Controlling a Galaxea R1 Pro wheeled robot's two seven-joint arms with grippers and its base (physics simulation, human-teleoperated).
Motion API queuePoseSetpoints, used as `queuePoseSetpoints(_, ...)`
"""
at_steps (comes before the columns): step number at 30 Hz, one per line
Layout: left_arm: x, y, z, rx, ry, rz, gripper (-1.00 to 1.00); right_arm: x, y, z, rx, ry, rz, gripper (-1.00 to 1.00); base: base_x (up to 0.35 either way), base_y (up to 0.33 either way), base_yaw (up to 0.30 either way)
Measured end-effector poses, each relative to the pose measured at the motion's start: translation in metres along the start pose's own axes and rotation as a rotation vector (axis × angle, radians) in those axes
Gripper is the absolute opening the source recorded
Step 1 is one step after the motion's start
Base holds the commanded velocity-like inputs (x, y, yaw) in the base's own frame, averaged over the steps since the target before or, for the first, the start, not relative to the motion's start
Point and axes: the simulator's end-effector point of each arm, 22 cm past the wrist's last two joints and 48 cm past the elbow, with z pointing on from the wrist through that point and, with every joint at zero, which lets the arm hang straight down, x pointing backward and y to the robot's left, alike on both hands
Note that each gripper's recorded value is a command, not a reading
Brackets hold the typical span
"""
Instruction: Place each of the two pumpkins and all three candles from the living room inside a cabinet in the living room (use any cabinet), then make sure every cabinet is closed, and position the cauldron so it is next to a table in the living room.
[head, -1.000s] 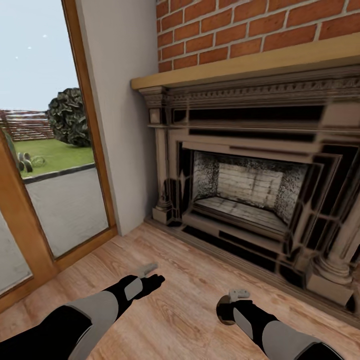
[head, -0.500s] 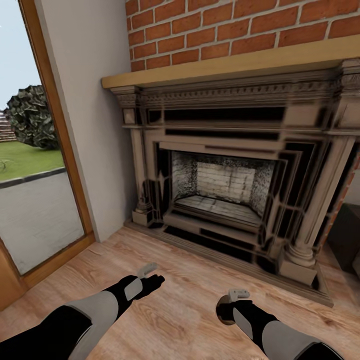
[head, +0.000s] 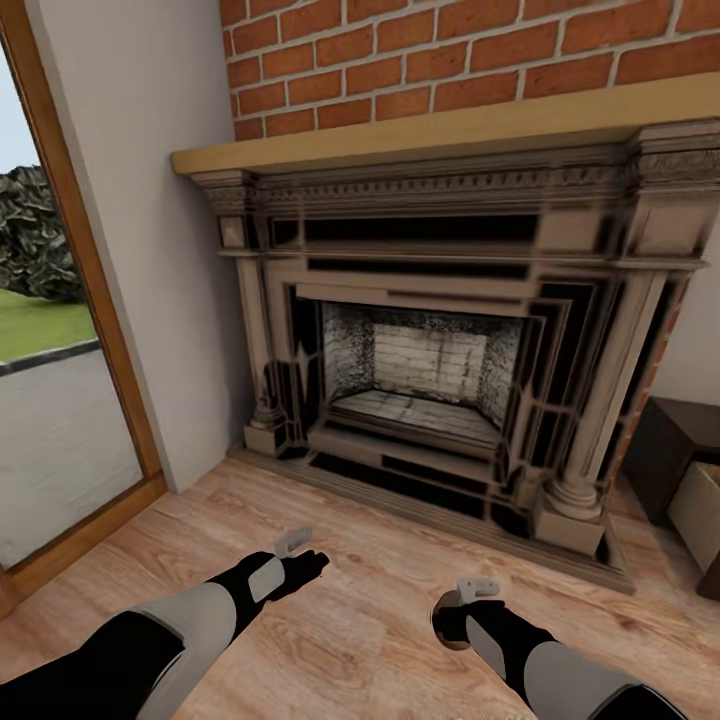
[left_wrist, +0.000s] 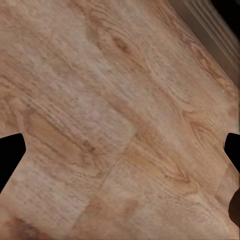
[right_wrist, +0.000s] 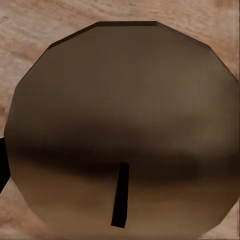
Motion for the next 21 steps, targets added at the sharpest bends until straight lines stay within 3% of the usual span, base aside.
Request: queuePoseSetpoints(21, 0.0002, 0.0004, -0.0003, -0.001, 0.000, 0.000, 1.00, -0.0003, 0.0000, -0.0003, 0.000, -0.001, 0.001, -1.00, 0.000, 0.000, -0.295)
